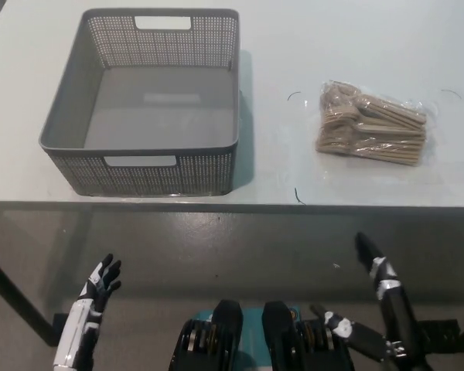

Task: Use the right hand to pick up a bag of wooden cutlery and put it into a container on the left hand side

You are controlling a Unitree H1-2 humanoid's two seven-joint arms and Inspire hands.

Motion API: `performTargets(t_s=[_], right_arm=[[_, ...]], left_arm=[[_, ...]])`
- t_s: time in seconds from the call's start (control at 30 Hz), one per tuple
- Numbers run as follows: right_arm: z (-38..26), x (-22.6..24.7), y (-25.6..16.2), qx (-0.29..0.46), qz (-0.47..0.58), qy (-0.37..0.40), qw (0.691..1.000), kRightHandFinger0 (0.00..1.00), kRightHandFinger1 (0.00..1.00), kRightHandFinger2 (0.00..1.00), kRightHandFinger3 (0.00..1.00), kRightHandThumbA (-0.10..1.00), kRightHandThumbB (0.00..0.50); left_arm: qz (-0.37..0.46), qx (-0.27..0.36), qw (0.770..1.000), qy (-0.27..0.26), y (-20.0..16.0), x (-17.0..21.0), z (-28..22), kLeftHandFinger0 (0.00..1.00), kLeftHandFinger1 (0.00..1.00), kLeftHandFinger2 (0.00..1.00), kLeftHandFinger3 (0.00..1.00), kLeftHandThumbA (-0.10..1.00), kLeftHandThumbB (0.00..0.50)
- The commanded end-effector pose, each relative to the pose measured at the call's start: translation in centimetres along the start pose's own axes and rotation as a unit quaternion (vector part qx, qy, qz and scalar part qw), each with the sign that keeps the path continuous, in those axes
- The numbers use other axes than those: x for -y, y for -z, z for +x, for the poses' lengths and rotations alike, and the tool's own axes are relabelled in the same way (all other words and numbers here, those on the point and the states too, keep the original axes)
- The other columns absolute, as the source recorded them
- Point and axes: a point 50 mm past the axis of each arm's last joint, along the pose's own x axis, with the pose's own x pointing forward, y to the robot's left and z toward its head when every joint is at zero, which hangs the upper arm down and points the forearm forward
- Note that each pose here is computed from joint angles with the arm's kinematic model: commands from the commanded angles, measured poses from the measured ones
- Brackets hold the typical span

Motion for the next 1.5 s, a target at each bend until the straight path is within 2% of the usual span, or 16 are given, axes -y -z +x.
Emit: performTargets(t_s=[0.0, 0.07, 0.1, 0.17, 0.3, 0.43, 0.5, 0.77, 0.83, 0.87, 0.93, 1.03, 1.17, 1.3, 1.47], right_arm=[[0.3, 1.3, -3.4, 0.088, -0.036, 0.057, 0.994, 1.00, 1.00, 1.00, 1.00, 0.94, 0.142], [1.2, 2.4, -4.6, 0.106, -0.045, 0.079, 0.990, 1.00, 1.00, 1.00, 1.00, 0.96, 0.164], [1.8, 3.0, -5.3, 0.115, -0.051, 0.092, 0.988, 1.00, 1.00, 1.00, 1.00, 0.97, 0.159], [2.7, 4.2, -6.1, 0.129, -0.055, 0.104, 0.985, 1.00, 1.00, 1.00, 1.00, 1.00, 0.180], [4.5, 6.2, -7.1, 0.147, -0.086, 0.127, 0.977, 1.00, 1.00, 1.00, 1.00, 1.00, 0.205], [5.9, 7.8, -7.7, 0.147, -0.114, 0.133, 0.973, 1.00, 1.00, 1.00, 1.00, 1.00, 0.240], [6.8, 8.8, -8.1, 0.145, -0.128, 0.129, 0.973, 1.00, 1.00, 1.00, 1.00, 1.00, 0.238], [11.5, 12.1, -10.6, 0.142, -0.194, 0.108, 0.965, 1.00, 1.00, 1.00, 1.00, 1.00, 0.290], [13.3, 13.0, -12.3, 0.130, -0.226, 0.092, 0.961, 1.00, 1.00, 1.00, 1.00, 1.00, 0.310], [14.5, 13.6, -13.2, 0.125, -0.240, 0.077, 0.959, 1.00, 1.00, 1.00, 1.00, 1.00, 0.294], [16.4, 14.8, -14.8, 0.112, -0.265, 0.055, 0.956, 1.00, 1.00, 1.00, 1.00, 0.92, 0.273], [18.0, 15.9, -16.1, 0.104, -0.286, 0.043, 0.951, 1.00, 1.00, 1.00, 1.00, 0.88, 0.270], [22.1, 17.1, -18.2, 0.093, -0.326, 0.010, 0.941, 1.00, 1.00, 1.00, 1.00, 0.87, 0.296], [25.9, 17.1, -18.9, 0.064, -0.351, -0.040, 0.933, 1.00, 1.00, 1.00, 1.00, 0.87, 0.365], [29.5, 16.1, -20.2, 0.013, -0.389, -0.116, 0.914, 1.00, 1.00, 1.00, 1.00, 0.88, 0.407]], left_arm=[[0.003, 0.038, 0.999, 0.030, -0.9, 0.2, -0.3, 1.00, 1.00, 1.00, 1.00, 1.00, 0.319], [0.001, 0.036, 0.999, 0.030, -0.8, 0.5, -0.4, 1.00, 1.00, 1.00, 1.00, 1.00, 0.338], [0.002, 0.036, 0.999, 0.029, -0.8, 0.5, -0.4, 1.00, 1.00, 1.00, 1.00, 1.00, 0.340], [0.003, 0.036, 0.999, 0.028, -0.8, 0.5, -0.4, 1.00, 1.00, 1.00, 1.00, 1.00, 0.331], [0.001, 0.036, 0.999, 0.031, -0.8, 0.4, -0.3, 1.00, 1.00, 1.00, 1.00, 1.00, 0.324], [0.004, 0.032, 0.999, 0.036, -0.6, 0.5, -0.3, 1.00, 1.00, 1.00, 1.00, 1.00, 0.321], [0.003, 0.032, 0.999, 0.038, -0.5, 0.7, -0.2, 1.00, 1.00, 1.00, 1.00, 1.00, 0.330], [0.003, 0.029, 0.998, 0.051, -0.4, 0.9, -0.4, 1.00, 1.00, 1.00, 1.00, 1.00, 0.330], [0.002, 0.029, 0.998, 0.054, -0.4, 1.0, -0.2, 1.00, 1.00, 1.00, 1.00, 1.00, 0.329], [0.001, 0.028, 0.998, 0.056, -0.3, 1.0, -0.1, 1.00, 1.00, 1.00, 1.00, 1.00, 0.327], [0.002, 0.028, 0.998, 0.060, -0.3, 1.2, -0.1, 1.00, 1.00, 1.00, 1.00, 1.00, 0.317], [0.006, 0.028, 0.997, 0.067, -0.2, 1.4, 0.1, 1.00, 1.00, 1.00, 1.00, 1.00, 0.303], [0.010, 0.028, 0.997, 0.076, -0.2, 1.4, 0.2, 1.00, 1.00, 1.00, 1.00, 1.00, 0.299], [0.004, 0.022, 0.997, 0.075, 0.1, 1.5, 0.0, 1.00, 1.00, 1.00, 1.00, 1.00, 0.300], [0.007, 0.020, 0.997, 0.077, 0.1, 1.6, -0.4, 1.00, 1.00, 1.00, 1.00, 1.00, 0.308]])
